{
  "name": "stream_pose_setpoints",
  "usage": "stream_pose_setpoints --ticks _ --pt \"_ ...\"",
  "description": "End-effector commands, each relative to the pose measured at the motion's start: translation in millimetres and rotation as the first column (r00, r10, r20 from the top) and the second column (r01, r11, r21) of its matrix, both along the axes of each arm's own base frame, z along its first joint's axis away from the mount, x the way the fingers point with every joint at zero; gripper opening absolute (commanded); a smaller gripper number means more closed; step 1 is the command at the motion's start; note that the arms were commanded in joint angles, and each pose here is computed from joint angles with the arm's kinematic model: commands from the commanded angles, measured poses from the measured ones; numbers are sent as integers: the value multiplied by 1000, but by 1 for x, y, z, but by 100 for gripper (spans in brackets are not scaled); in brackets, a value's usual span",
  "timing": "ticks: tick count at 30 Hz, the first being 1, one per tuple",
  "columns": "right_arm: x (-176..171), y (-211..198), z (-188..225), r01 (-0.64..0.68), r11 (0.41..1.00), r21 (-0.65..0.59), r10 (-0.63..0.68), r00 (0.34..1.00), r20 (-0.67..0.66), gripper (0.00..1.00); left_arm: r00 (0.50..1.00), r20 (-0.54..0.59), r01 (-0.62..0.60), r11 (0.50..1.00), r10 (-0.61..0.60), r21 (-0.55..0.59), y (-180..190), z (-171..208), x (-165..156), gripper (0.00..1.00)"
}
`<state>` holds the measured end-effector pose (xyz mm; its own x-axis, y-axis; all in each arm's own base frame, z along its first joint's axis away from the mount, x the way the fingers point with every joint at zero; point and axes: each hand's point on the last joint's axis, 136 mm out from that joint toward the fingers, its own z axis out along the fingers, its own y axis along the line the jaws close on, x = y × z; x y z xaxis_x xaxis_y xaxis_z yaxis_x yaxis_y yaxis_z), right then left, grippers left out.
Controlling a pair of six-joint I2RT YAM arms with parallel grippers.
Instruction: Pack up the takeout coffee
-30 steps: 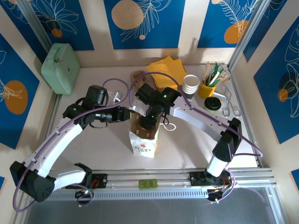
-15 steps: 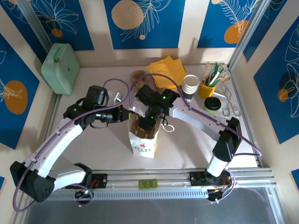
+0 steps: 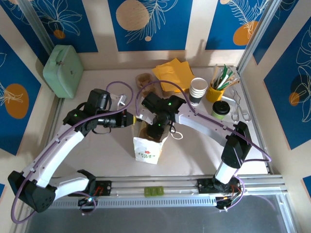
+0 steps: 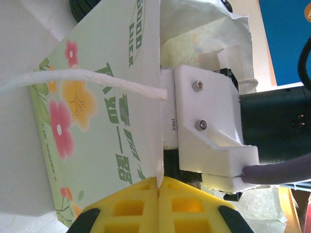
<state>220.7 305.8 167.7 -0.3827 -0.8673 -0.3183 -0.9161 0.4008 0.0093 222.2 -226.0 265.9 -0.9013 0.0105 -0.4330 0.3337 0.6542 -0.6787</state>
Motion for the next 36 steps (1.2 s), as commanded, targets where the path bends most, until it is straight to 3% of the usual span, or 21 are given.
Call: stream_pose_setpoints --ticks 1,19,25,31,36 --pt "-6 -5 -7 -19 1000 -17 19 999 -30 41 997 75 33 998 -29 -44 -4 27 -3 0" --pt "-3 6 -24 -39 999 -16 38 998 -60 44 997 72 26 999 -24 -29 -2 23 -3 0" --pt "-3 7 -19 -40 999 -5 40 998 -52 52 997 74 24 999 -22 -30 -2 24 -3 0" --pt "-6 10 -4 -47 998 39 48 998 -30 73 997 73 25 999 -23 -32 -2 24 -4 0" --pt "-8 15 12 -49 995 86 50 999 -12 78 997 72 25 999 -22 -34 -2 25 -4 0"
